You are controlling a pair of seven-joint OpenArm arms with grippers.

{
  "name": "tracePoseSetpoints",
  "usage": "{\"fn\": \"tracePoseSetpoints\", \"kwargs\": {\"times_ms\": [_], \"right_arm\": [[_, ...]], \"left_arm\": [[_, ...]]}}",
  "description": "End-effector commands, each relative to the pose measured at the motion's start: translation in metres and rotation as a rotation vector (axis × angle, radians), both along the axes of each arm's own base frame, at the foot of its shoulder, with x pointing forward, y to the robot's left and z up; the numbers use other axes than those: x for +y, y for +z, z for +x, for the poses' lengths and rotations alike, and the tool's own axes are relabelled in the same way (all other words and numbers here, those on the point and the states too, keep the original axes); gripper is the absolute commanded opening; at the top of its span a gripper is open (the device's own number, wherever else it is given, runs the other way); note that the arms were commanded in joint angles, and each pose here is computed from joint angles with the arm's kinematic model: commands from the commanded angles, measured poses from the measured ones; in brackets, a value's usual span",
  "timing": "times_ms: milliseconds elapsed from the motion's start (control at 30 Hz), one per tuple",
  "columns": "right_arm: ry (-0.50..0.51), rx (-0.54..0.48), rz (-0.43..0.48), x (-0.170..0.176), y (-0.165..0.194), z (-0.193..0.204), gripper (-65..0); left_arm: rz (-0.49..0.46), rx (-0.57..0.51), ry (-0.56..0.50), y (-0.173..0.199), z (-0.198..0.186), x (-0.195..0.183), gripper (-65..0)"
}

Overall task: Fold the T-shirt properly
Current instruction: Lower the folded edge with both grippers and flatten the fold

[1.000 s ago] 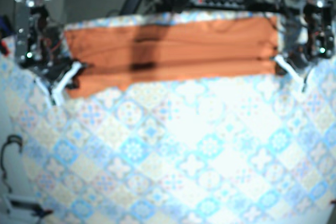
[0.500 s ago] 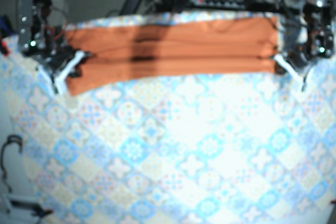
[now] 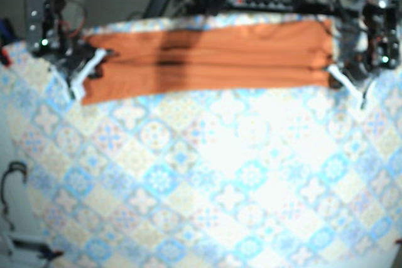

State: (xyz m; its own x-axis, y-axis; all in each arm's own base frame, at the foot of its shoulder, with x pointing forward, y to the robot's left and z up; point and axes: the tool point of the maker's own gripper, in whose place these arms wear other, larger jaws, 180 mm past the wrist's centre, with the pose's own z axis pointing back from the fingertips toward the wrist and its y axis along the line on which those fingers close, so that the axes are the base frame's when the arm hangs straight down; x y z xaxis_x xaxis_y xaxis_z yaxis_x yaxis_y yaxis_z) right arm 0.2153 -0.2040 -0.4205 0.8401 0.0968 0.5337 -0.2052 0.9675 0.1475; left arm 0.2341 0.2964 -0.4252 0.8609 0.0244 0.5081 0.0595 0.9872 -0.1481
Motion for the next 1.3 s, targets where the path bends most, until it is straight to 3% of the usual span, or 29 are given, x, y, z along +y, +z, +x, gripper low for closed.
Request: {"fn": "tracePoseSetpoints", "kwargs": {"times_ms": [0,1267], "right_arm": [[0.002,-0.052,-0.006,-0.003,0.013,0.011,-65.0],[0.002,-0.017,-0.004,-0.003,0.004,-0.002,-64.8]], "left_arm": [[0.022,-0.026,-0.006,0.009,0.004,0.008,-65.0],[0.006,0.070,-0.007,-0.015,-0.038,-0.002,-65.0]]}}
